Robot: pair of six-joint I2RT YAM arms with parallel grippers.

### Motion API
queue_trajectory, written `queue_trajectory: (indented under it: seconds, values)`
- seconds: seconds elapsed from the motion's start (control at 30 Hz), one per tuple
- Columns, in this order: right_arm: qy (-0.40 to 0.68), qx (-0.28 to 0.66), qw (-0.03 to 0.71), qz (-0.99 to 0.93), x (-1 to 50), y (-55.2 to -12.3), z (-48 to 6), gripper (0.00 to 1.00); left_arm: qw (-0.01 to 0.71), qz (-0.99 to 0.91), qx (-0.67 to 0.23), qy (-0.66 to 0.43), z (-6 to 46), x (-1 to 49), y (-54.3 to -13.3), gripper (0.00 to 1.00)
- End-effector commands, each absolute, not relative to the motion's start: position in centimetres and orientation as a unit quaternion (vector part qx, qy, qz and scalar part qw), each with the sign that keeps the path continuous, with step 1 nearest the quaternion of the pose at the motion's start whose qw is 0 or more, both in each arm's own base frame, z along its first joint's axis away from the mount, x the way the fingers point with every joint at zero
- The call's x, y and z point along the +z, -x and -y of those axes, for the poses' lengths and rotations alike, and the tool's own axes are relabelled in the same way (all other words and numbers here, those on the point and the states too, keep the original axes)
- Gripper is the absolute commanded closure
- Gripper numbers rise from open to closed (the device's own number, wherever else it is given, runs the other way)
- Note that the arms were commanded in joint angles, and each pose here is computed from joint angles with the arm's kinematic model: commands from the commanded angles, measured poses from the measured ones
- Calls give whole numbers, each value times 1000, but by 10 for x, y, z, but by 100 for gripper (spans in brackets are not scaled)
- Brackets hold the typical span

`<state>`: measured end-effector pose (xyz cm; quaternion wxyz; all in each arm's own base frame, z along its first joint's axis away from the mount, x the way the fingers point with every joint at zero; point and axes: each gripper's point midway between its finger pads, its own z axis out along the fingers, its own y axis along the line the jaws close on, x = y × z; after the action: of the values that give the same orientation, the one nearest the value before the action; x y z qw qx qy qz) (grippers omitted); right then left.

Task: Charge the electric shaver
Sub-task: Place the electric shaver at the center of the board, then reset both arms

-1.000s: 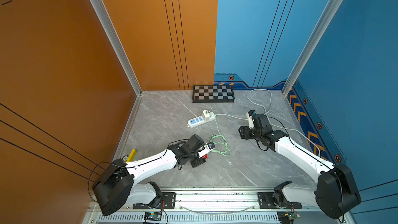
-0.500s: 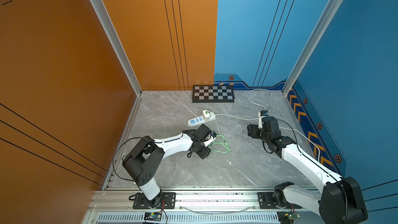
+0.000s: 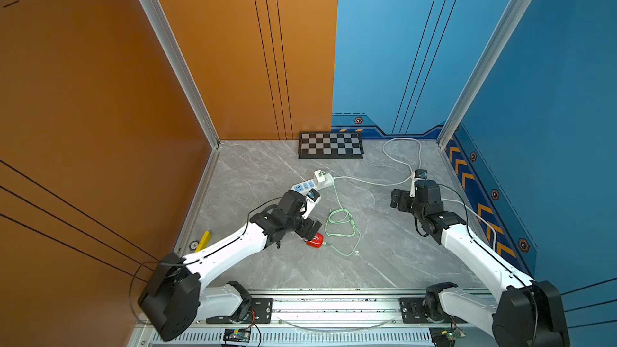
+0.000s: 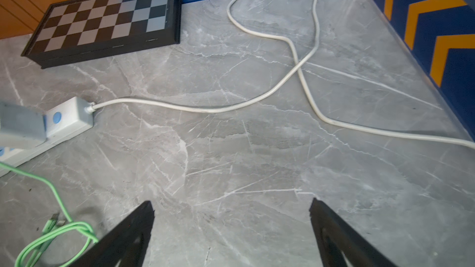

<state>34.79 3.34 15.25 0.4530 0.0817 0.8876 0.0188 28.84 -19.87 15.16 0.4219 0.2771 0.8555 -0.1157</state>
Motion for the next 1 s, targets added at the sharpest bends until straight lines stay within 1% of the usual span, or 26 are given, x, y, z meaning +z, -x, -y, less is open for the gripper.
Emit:
queue_trajectory:
  seconds: [0.0,0.07,0.1,0.2,0.33,0.37,0.43,0.5,0.57,0.7,0.73,0.8,0.9,0.97]
  values:
    - [-112,-56,505,-854,159,-358,-1,3,564,-814,-43,-129,132,195,-318,2]
    - [-125,-77,525,-839,155,-360,10,2,617,-786,22,-39,80,209,-321,2]
    - [-130,-85,534,-831,152,-362,15,2,631,-774,55,-1,56,211,-320,2]
    - [-127,-108,546,-821,135,-369,24,2,642,-750,132,88,-2,201,-311,2]
    - [-114,-124,553,-816,117,-378,26,3,637,-742,160,133,-36,171,-307,2]
    - [-105,-124,540,-826,115,-381,24,3,631,-748,159,135,-40,159,-309,2]
    - [-96,-136,561,-811,120,-384,25,3,615,-762,157,130,-45,137,-317,2]
    - [-99,-124,584,-796,121,-382,29,1,624,-752,167,133,-49,136,-326,2]
    - [-116,-114,587,-793,110,-378,36,0,629,-762,125,92,-37,134,-344,2]
    - [-109,-115,608,-778,103,-379,33,0,613,-777,87,111,-44,105,-369,2]
    - [-109,-116,600,-784,101,-379,33,0,624,-770,88,98,-41,103,-378,2]
    - [-109,-111,591,-791,99,-380,33,0,592,-800,75,65,-28,93,-381,2]
    - [-115,-114,584,-795,98,-383,36,0,588,-798,101,87,-36,95,-388,2]
    - [-118,-113,588,-792,99,-384,37,0,587,-799,106,75,-30,96,-387,2]
